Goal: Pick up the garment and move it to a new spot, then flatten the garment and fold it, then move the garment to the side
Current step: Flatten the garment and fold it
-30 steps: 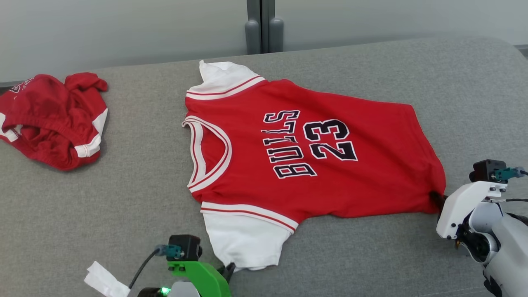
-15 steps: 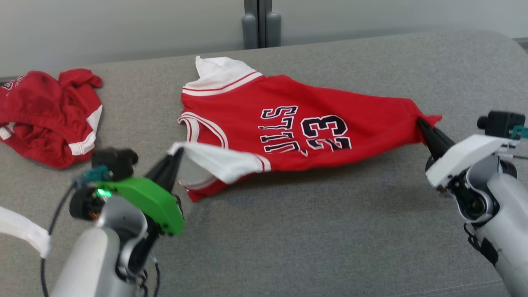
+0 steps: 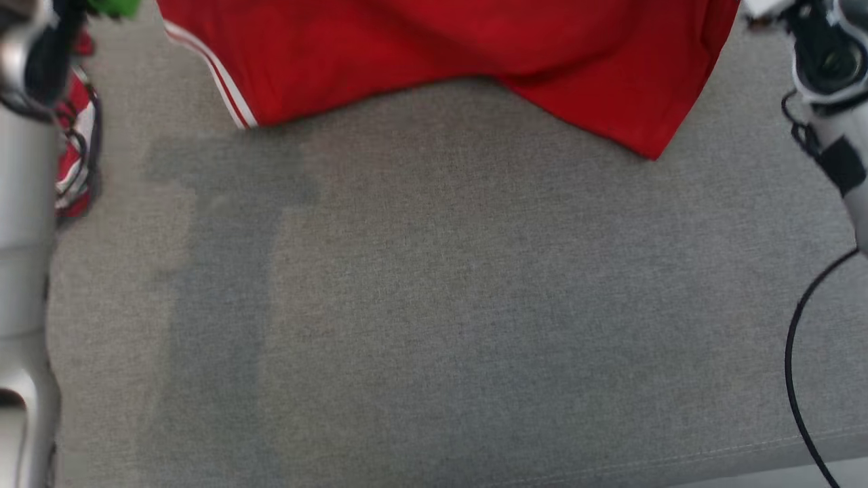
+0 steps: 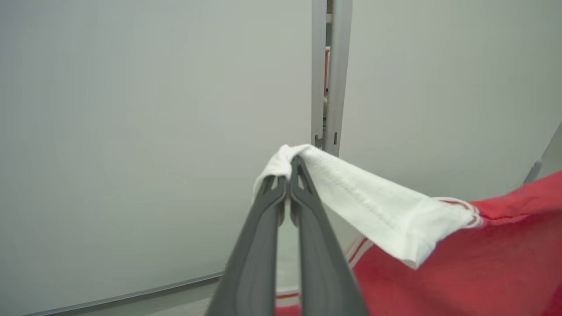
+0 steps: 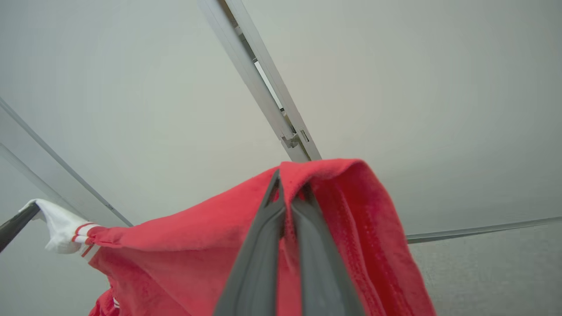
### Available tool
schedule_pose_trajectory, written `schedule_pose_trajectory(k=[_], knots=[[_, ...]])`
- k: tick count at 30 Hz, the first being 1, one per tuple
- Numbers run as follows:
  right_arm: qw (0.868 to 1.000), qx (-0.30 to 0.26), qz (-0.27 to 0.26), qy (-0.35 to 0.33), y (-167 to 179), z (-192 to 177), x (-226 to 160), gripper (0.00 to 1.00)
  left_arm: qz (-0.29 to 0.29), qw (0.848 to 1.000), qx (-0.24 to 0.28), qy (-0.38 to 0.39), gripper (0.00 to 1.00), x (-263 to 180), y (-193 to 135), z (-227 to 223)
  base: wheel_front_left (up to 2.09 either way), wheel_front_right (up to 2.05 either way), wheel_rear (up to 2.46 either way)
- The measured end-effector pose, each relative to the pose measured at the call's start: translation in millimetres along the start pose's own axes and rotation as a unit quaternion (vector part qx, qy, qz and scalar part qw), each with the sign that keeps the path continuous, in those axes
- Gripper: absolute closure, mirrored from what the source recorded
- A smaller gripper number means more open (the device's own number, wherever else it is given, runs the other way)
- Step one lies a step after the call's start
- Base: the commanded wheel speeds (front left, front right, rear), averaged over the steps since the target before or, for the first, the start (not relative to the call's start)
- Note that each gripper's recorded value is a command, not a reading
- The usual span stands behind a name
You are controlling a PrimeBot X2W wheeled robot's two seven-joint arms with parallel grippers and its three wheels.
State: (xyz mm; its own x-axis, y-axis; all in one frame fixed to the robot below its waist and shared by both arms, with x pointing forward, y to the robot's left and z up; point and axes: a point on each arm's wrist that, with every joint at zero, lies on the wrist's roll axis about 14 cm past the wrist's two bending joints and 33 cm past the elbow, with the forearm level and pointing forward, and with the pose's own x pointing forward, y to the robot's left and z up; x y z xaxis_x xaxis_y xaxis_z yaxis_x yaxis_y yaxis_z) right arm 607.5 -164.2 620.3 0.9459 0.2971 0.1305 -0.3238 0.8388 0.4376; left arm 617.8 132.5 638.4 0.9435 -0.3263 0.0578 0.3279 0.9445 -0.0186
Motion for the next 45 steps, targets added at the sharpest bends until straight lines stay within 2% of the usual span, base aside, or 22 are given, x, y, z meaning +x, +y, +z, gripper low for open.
schedule_pose_trajectory(k=[9,14,18,20,22,26,29,31,34,37,39,45], knots=[[0.993,0.030,0.034,-0.110,19,81,74,1.00,0.011,0.992,0.013,-0.124,1.00,67,24,82,0.00,0.00,0.00],[0.989,0.017,0.055,-0.133,35,111,91,1.00,0.014,0.982,0.009,-0.186,1.00,76,29,123,0.00,0.00,0.00],[0.987,-0.004,0.061,-0.148,40,130,97,1.00,0.012,0.979,0.008,-0.201,1.00,80,28,149,0.00,0.00,0.00],[0.988,-0.011,0.064,-0.142,41,129,102,1.00,0.010,0.982,0.007,-0.189,1.00,84,29,146,0.00,0.00,0.00],[0.992,-0.013,0.062,-0.111,37,109,108,1.00,0.008,0.987,0.006,-0.158,1.00,91,30,125,0.00,0.00,0.00],[0.999,-0.009,0.045,0.000,11,32,109,1.00,0.001,0.996,-0.021,-0.091,1.00,95,34,70,0.00,0.00,0.00],[0.997,-0.005,0.038,0.071,-2,-11,97,1.00,-0.012,0.999,-0.028,-0.044,1.00,90,30,41,0.00,0.00,0.00],[0.995,-0.006,0.035,0.097,-8,-24,87,1.00,-0.016,1.000,-0.022,-0.007,1.00,83,30,23,0.00,0.00,0.00],[0.988,0.016,0.025,0.155,-18,-55,63,1.00,-0.019,0.995,-0.037,0.088,1.00,63,33,-22,0.00,0.00,0.00],[0.972,0.031,0.014,0.235,-24,-92,26,1.00,-0.019,0.979,-0.031,0.199,1.00,29,39,-65,0.00,0.00,0.00],[0.959,0.041,0.018,0.280,-18,-108,1,1.00,-0.025,0.963,-0.023,0.268,1.00,0,39,-87,0.00,0.00,0.00],[0.922,0.051,0.012,0.383,-11,-136,-78,1.00,-0.041,0.899,-0.013,0.436,1.00,-98,38,-132,0.00,0.00,0.00]])
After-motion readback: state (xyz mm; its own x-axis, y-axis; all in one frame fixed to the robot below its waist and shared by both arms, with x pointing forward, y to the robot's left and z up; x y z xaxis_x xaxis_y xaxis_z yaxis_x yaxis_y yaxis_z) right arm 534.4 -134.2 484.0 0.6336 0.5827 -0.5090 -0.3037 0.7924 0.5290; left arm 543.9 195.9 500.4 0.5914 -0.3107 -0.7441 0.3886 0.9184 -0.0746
